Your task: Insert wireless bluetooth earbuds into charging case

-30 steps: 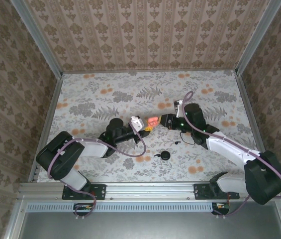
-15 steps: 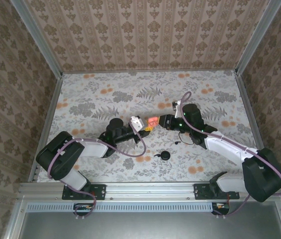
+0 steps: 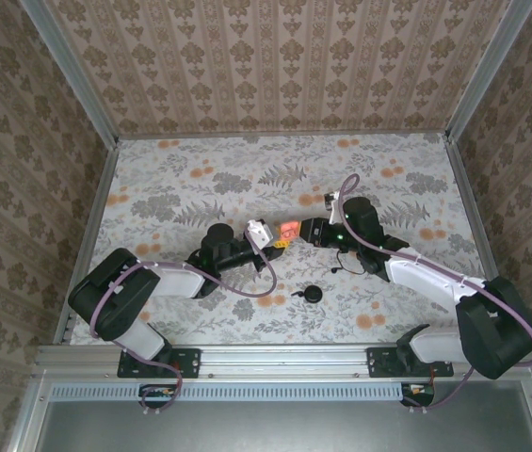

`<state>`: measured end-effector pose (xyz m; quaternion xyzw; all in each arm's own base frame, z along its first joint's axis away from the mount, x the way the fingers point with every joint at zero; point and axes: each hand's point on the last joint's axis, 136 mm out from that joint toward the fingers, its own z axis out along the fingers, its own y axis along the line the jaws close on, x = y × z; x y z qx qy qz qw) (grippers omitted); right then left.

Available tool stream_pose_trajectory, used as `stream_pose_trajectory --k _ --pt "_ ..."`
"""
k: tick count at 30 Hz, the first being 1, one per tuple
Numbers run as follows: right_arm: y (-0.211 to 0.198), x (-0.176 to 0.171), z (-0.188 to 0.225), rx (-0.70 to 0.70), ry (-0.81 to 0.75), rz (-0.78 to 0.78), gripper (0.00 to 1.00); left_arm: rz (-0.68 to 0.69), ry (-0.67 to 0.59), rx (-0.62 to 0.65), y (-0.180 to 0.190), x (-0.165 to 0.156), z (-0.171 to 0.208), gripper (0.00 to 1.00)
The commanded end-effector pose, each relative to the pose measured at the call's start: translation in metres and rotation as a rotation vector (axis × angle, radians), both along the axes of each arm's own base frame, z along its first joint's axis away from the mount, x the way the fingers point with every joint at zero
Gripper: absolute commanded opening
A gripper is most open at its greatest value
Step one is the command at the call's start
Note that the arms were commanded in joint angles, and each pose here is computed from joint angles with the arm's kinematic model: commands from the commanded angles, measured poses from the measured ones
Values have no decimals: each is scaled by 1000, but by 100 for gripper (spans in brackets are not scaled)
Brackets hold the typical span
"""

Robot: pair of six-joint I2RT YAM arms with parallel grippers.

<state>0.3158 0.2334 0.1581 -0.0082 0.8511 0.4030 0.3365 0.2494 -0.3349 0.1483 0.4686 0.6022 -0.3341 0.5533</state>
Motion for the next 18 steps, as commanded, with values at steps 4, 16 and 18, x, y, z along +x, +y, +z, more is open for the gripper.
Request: stream_pose_trajectory --k 4,16,18 --pt "2 -2 -11 -41 6 2 28 -6 -54 -77 -6 1 30 13" --pt "9 -8 -2 -16 4 44 44 -1 -59 -83 -5 3 32 14" --pt "9 -8 5 -17 -12 47 51 -2 -57 -82 -5 2 31 14"
